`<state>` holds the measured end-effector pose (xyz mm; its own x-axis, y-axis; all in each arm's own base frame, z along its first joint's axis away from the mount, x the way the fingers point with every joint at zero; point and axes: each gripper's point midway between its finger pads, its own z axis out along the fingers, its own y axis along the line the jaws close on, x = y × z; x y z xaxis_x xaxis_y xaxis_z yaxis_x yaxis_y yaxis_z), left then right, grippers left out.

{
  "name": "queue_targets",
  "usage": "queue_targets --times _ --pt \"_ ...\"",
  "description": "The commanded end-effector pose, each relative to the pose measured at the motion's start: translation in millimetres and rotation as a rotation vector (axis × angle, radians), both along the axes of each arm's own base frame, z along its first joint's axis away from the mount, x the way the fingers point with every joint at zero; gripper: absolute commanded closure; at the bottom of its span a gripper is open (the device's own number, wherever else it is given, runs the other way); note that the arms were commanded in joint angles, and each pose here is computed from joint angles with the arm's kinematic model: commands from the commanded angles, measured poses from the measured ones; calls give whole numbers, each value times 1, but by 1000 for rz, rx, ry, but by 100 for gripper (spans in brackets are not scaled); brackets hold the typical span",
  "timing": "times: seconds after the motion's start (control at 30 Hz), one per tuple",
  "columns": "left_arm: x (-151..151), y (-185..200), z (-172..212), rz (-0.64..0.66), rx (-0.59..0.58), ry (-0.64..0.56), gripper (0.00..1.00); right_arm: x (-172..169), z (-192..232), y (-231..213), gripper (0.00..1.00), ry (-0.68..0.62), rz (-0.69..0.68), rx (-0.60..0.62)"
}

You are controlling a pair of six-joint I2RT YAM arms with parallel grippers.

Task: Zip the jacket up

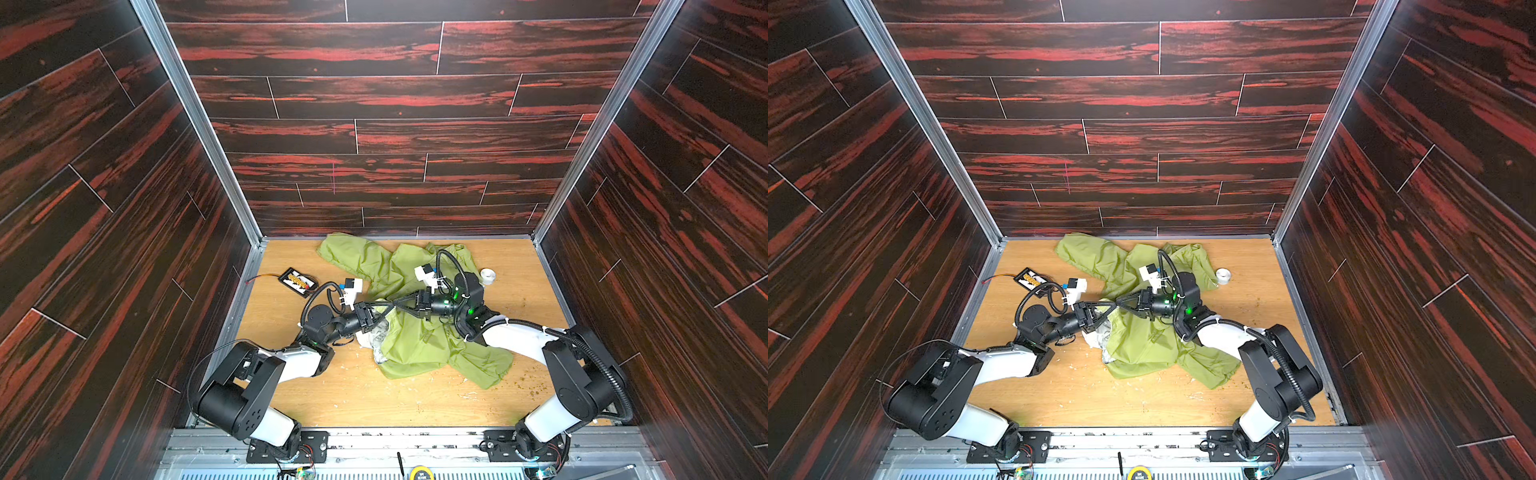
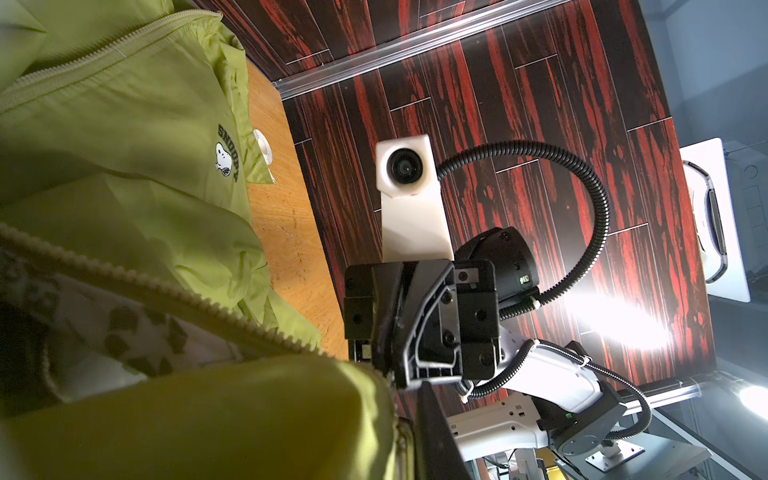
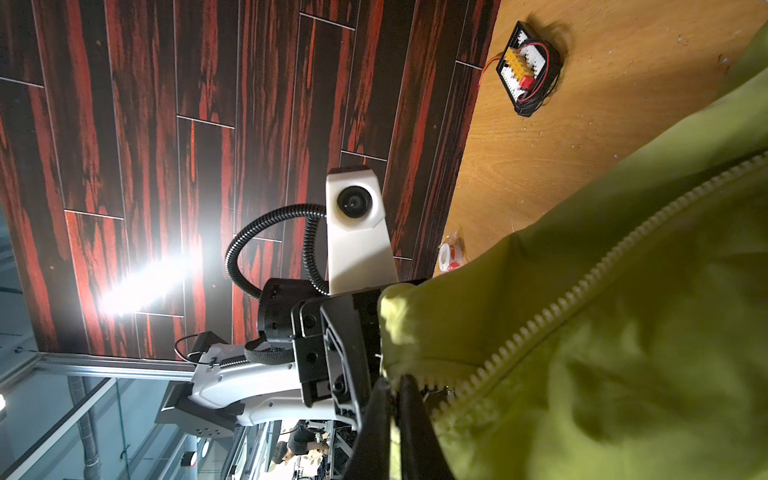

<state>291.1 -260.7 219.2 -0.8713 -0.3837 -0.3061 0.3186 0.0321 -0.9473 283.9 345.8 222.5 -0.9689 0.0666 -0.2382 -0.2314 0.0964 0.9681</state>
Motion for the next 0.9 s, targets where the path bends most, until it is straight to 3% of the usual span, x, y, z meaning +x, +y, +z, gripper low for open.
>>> queue_targets --times 0.0,0.5,0.87 --pt "-1 1 28 -8 -39 -80 100 -5 -9 6 89 13 31 3" --pt "-1 2 29 1 -42 -71 99 -5 -17 6 100 20 21 -43" --pt "-7 8 19 34 26 -48 54 3 -14 0 100 3 -47 -100"
